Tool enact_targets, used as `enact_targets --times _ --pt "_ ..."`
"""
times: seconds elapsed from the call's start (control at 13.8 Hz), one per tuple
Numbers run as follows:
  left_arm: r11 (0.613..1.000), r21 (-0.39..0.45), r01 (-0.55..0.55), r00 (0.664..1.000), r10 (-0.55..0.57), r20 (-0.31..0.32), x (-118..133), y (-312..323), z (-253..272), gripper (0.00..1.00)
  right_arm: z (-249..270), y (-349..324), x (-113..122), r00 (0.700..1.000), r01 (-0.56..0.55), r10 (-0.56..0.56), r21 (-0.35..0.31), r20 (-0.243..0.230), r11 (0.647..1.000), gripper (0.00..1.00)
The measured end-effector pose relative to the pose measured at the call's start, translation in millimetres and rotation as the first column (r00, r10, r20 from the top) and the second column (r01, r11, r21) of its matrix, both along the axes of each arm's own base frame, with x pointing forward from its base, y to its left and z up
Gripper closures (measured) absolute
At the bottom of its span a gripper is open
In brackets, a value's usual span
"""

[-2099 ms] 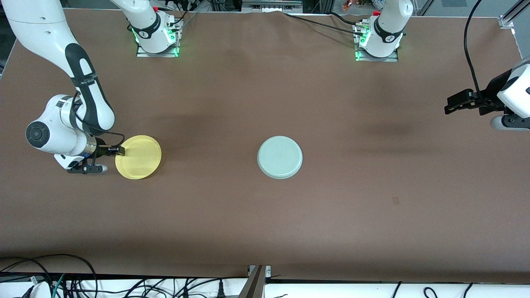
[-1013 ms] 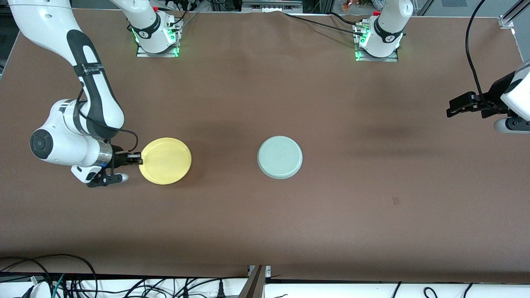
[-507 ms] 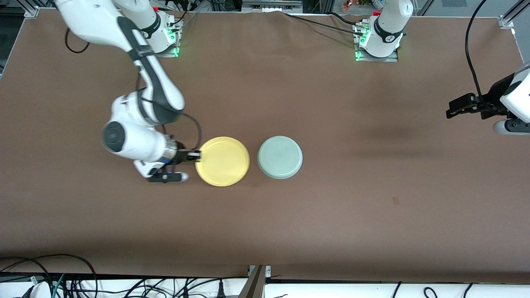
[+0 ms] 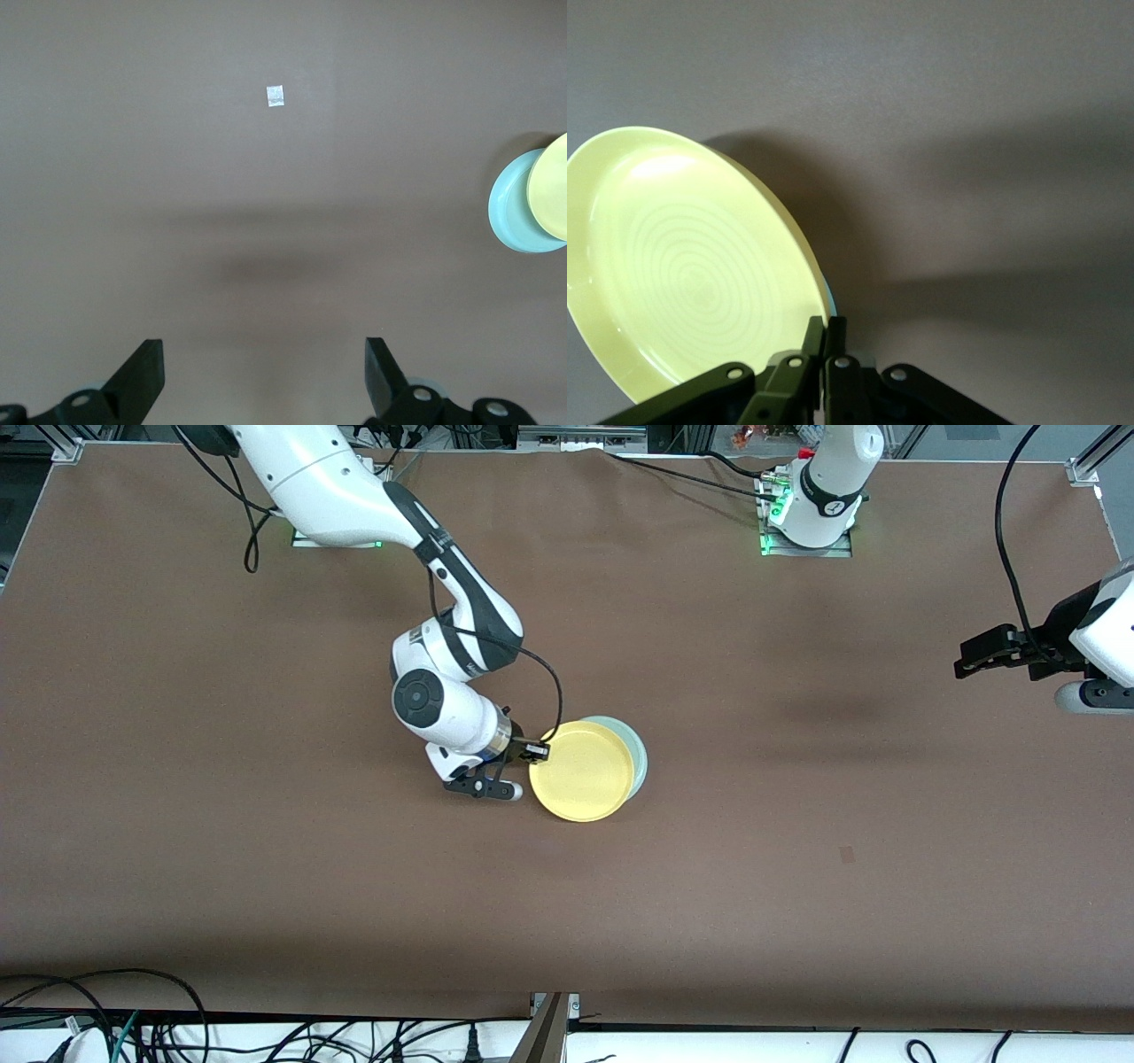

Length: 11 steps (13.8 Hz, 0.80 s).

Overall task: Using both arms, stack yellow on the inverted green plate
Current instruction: 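Lift the yellow plate and carry it over the green plate, then lower the yellow plate onto the green plate and open the right gripper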

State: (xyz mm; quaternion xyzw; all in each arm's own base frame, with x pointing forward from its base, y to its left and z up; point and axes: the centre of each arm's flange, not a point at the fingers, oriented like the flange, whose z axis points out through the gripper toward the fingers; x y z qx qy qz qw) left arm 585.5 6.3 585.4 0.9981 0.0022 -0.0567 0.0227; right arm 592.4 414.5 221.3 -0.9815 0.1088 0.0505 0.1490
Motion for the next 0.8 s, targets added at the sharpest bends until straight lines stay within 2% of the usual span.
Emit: enact_targets --times 0.36,0.8 --pt "1.000 0.000 0.000 1.000 0.000 0.000 0.0 -0.2 0.0 0.00 -1.5 14.3 -10.8 0.999 0.045 -0.045 -0.004 -0.028 0.999 0.97" --pt "1.000 0.000 0.000 1.000 0.000 0.000 0.0 -0.2 0.0 0.00 -4.7 28.5 -24.9 0.997 0.042 -0.042 -0.002 -0.058 0.999 0.97"
